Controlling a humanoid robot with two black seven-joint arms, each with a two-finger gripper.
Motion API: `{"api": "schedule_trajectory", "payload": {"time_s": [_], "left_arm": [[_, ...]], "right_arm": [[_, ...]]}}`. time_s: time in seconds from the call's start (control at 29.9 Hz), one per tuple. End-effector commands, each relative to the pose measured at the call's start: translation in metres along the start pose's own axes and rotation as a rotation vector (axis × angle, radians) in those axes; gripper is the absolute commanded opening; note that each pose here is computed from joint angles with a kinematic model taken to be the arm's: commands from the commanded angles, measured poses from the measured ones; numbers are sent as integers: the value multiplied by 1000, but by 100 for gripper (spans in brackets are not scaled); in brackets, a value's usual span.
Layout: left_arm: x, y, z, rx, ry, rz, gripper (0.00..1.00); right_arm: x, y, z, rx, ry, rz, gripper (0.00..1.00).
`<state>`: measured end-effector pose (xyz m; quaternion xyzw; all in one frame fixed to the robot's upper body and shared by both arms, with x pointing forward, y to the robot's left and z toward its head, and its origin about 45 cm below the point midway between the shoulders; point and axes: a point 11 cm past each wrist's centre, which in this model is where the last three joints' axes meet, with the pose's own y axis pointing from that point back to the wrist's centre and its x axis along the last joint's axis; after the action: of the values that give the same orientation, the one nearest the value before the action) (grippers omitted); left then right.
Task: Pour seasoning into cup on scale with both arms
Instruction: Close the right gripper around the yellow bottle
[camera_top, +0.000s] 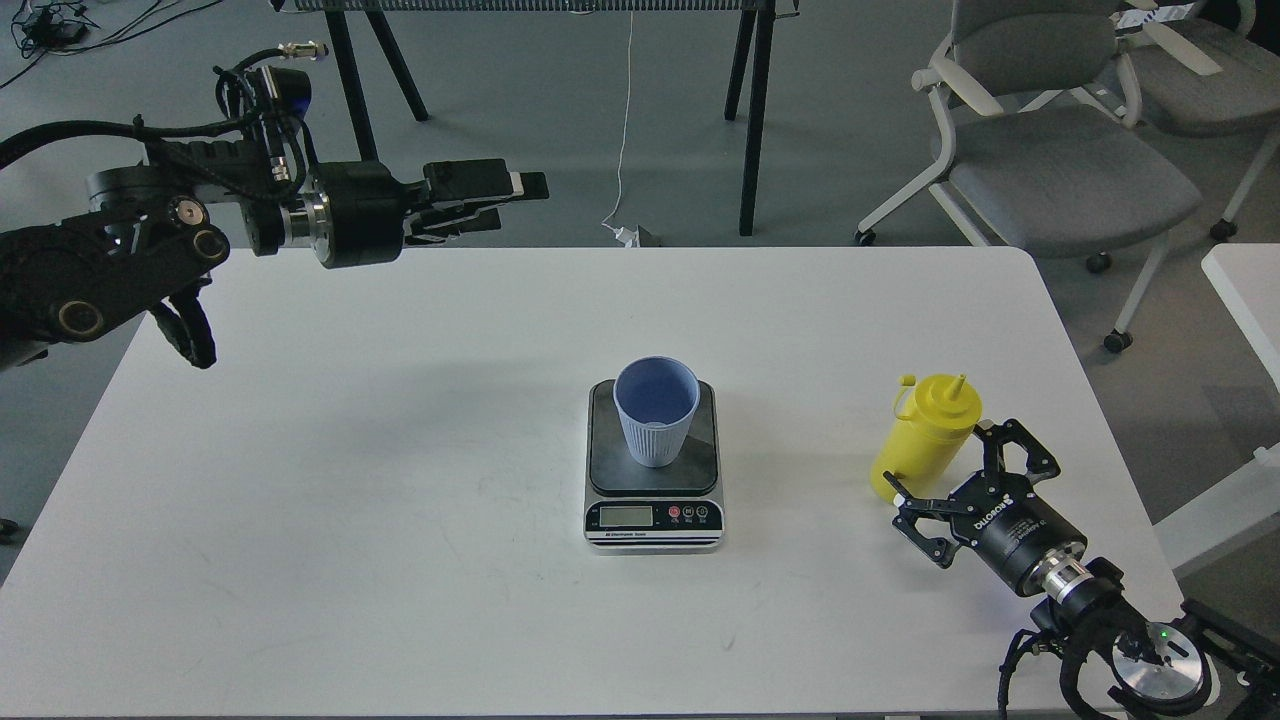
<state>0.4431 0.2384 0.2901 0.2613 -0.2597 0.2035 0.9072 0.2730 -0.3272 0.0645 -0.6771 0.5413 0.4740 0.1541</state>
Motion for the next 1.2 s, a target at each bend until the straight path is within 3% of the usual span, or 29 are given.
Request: {"api": "schedule_trajectory", "payload": {"time_s": [0.0, 0.07, 0.37, 0.53, 0.67, 1.17], "left_arm": [[-4, 0, -3, 3, 9, -5, 99], [-4, 0, -4, 5, 11, -5, 99], [-5, 0, -4, 5, 10, -7, 99], [-5, 0, -5, 6, 10, -6, 99], [-5, 1, -5, 7, 11, -5, 99], [-13, 1, -12, 13, 30, -13, 99]], "right_arm": [[-1, -1, 1, 1, -3, -2, 90], [-1, -1, 1, 1, -3, -2, 88], [0, -2, -2, 11, -2, 0, 47], [1, -2, -2, 9, 0, 3, 33], [0, -2, -1, 8, 2, 2, 15], [-5, -6, -6, 11, 17, -15, 9]]}}
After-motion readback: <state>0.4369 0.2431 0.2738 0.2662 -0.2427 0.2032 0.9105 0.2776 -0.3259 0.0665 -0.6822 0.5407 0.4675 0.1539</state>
